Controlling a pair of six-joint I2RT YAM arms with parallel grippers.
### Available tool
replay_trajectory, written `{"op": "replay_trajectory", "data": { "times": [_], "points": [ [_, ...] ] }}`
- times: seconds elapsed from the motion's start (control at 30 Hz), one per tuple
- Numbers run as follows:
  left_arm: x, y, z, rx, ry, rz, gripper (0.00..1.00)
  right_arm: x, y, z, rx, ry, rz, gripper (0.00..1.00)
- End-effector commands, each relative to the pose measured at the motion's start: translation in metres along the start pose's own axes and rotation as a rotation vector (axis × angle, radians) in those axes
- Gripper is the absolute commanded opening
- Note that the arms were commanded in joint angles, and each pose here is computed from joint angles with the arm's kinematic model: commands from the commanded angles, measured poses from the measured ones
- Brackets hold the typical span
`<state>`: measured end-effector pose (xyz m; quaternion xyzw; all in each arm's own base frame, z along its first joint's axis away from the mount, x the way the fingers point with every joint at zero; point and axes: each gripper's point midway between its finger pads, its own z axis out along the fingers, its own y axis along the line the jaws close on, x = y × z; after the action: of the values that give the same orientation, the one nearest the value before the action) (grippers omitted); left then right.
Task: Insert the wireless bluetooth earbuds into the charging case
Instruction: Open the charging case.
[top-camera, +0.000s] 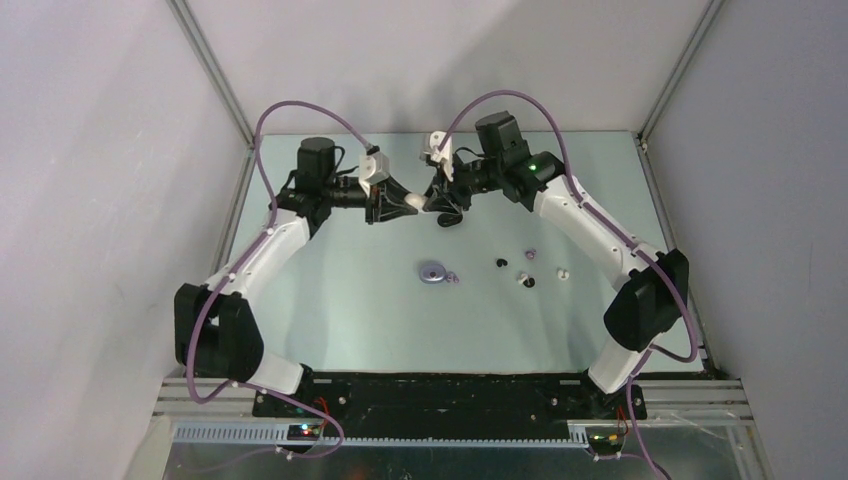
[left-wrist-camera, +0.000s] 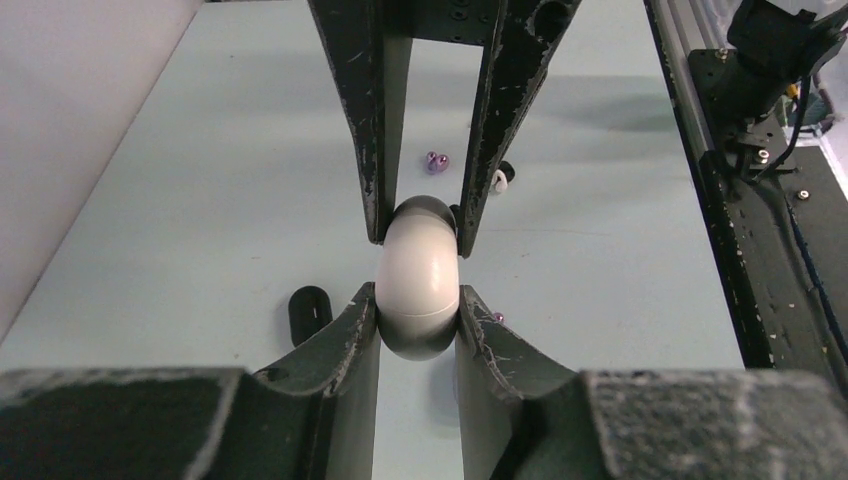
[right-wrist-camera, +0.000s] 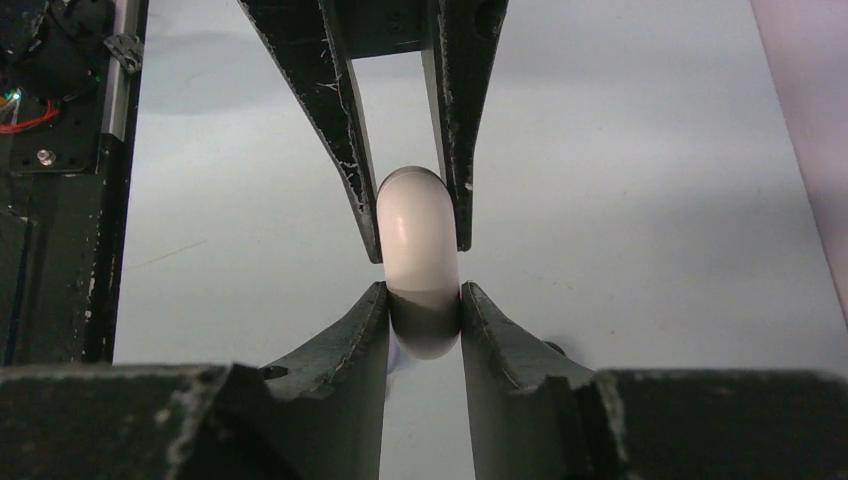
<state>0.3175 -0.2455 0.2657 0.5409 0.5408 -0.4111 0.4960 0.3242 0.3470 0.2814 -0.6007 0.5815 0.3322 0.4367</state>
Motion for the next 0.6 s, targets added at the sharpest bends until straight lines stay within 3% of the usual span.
{"op": "replay_trajectory", "data": {
  "times": [0.0,0.03,0.1,0.57],
  "points": [
    [-0.017,0.008,-0.001,-0.054,-0.053,0.047,0.34,-0.011,0.0,-0.007,0.027,0.007,-0.04,0.32],
    [-0.017,0.008,-0.001,-0.058,-0.058,0.026,0.42,-0.008,0.002,-0.009,0.022,0.025,-0.041,0.32],
    [-0.013,0.009,0.002,-0.055,-0.067,0.008,0.48,-0.005,0.004,-0.014,0.036,0.059,-0.054,0.31],
    [0.011,0.008,0.013,0.012,-0.037,0.001,0.47,-0.008,0.009,-0.023,0.096,0.162,-0.115,0.27]
  ]
}}
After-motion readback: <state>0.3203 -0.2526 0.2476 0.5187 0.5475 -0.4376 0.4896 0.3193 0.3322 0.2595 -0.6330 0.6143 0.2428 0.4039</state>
